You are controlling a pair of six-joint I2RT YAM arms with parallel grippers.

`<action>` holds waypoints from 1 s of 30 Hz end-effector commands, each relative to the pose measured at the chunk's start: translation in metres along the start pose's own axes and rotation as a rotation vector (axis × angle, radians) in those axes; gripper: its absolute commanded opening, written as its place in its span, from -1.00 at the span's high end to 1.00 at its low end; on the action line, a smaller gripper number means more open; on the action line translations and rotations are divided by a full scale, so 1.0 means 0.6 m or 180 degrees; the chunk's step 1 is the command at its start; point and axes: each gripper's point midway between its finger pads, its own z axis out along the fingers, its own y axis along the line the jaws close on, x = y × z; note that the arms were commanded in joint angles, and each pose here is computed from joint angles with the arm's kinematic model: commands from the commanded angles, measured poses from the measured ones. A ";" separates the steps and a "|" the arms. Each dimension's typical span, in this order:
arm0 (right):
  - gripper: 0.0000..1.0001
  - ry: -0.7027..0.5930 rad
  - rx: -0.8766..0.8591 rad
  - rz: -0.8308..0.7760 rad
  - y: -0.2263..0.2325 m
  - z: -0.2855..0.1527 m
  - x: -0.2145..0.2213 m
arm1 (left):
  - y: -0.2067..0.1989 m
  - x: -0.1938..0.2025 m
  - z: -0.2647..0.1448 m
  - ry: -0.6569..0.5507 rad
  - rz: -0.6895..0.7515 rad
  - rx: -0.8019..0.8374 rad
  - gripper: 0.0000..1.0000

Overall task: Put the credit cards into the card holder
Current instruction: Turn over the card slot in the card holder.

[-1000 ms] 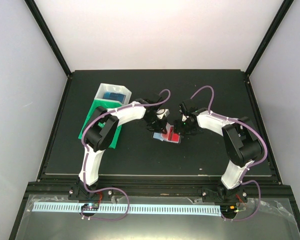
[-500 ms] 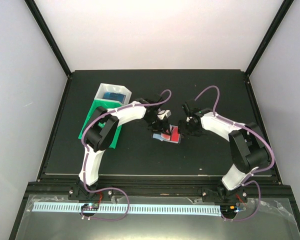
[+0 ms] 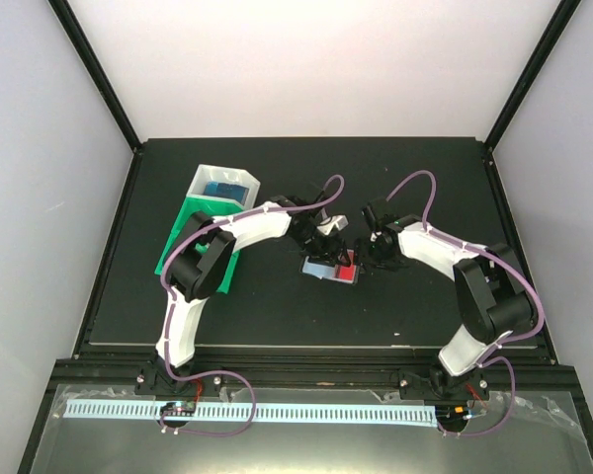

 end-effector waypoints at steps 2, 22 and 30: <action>-0.44 -0.0246 0.0194 0.0221 -0.023 -0.024 -0.017 | -0.058 0.004 -0.008 -0.0021 0.0234 0.0346 -0.10; -0.36 -0.0806 -0.0482 0.0191 0.024 -0.105 -0.050 | -0.096 0.003 0.010 0.0075 0.0270 0.0925 -0.16; -0.12 -0.0721 -0.0718 -0.0062 0.048 -0.105 -0.040 | -0.076 -0.024 -0.025 -0.0291 0.0374 0.0452 -0.10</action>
